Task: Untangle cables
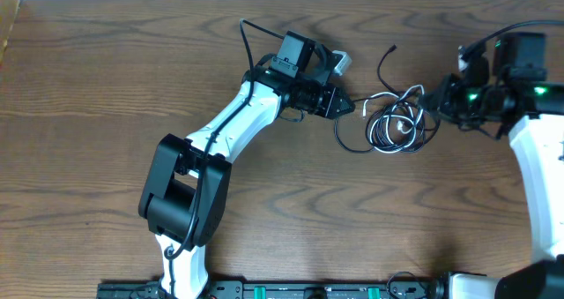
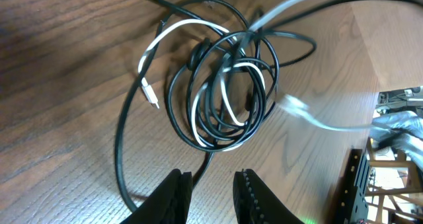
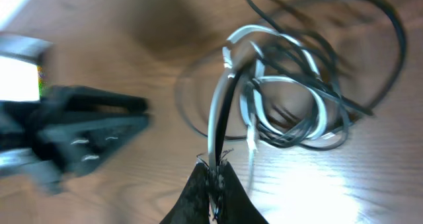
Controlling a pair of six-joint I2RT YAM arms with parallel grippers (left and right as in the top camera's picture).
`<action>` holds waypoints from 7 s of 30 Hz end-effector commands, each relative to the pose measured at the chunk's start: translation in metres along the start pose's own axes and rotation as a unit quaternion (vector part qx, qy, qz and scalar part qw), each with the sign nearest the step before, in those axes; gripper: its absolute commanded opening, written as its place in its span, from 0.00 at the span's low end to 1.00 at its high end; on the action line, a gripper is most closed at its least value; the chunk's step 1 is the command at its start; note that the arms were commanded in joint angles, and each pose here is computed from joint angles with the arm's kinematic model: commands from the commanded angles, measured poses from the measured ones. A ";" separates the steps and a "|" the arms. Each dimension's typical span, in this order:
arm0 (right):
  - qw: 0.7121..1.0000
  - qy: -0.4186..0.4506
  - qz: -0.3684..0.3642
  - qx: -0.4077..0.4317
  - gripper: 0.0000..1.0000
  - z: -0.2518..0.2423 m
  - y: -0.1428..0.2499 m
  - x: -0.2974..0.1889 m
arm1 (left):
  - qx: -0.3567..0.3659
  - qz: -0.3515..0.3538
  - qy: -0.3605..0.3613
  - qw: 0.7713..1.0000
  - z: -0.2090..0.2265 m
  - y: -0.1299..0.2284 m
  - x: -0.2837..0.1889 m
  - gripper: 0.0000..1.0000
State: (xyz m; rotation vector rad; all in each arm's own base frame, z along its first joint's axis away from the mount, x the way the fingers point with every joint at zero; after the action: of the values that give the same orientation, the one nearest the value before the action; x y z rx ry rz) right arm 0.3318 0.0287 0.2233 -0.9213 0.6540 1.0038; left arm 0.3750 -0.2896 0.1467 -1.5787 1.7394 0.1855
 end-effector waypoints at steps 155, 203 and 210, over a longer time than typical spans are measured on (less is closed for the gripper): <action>0.993 -0.016 -0.084 -0.084 0.17 0.023 -0.037 0.050 | -0.028 -0.067 -0.045 0.996 -0.102 0.019 -0.131 0.08; 0.960 -0.055 0.160 -0.222 0.52 0.088 0.078 0.139 | -0.292 0.110 -0.357 0.880 0.063 0.092 -0.051 0.08; 0.968 -0.018 0.169 -0.186 0.50 0.077 0.079 0.139 | -0.308 0.144 -0.330 0.881 0.080 0.100 -0.023 0.07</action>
State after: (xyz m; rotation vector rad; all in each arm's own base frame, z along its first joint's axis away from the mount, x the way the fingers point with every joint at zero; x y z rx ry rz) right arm 0.3203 0.1761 0.1241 -1.1654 0.5583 1.5063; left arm 0.3149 -0.1953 0.0750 -1.3849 1.3147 1.3996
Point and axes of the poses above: each gripper's point midway between its finger pads, its own x axis out along the fingers, its own z axis along the line the jaws close on, y = z × x, the point moved 5 cm from there along -x, back along the fingers, and after that the axes turned 8 degrees about -x, right-handed, at the moved point
